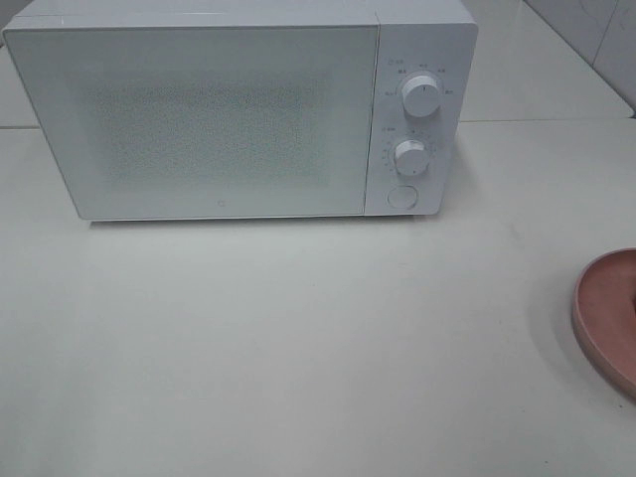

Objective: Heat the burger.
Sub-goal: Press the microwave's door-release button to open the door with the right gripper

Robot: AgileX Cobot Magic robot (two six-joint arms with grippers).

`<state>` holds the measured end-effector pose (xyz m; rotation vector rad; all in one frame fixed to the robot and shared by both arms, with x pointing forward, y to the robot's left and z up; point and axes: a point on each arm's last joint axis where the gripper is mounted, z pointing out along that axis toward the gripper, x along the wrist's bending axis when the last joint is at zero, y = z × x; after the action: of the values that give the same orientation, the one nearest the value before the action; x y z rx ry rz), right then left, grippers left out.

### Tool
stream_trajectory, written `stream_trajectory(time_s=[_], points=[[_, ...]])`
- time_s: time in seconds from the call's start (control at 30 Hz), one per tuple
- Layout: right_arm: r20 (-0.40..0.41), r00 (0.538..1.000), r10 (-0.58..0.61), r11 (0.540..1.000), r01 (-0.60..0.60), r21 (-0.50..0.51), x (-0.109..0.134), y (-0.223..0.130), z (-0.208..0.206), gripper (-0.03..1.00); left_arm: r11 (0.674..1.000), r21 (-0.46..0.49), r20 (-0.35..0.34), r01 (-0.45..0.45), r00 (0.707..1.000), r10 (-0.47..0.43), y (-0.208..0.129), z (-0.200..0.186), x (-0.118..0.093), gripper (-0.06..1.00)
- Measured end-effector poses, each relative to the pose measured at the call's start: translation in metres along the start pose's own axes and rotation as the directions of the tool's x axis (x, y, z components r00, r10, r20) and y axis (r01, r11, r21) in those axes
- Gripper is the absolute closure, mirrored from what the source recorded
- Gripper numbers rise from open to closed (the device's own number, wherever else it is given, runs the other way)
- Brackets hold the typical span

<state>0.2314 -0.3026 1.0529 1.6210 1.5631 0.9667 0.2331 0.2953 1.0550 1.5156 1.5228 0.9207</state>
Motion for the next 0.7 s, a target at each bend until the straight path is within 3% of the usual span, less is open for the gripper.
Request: stream_trajectory(time_s=[0.7], points=[[-0.005,1.0,-0.01,1.0,0.01,0.028,0.007,0.052,0.05,0.24,1.0,0.0,0.0,0.0,1.0,0.0,0.0,0.0,0.0,-0.03]])
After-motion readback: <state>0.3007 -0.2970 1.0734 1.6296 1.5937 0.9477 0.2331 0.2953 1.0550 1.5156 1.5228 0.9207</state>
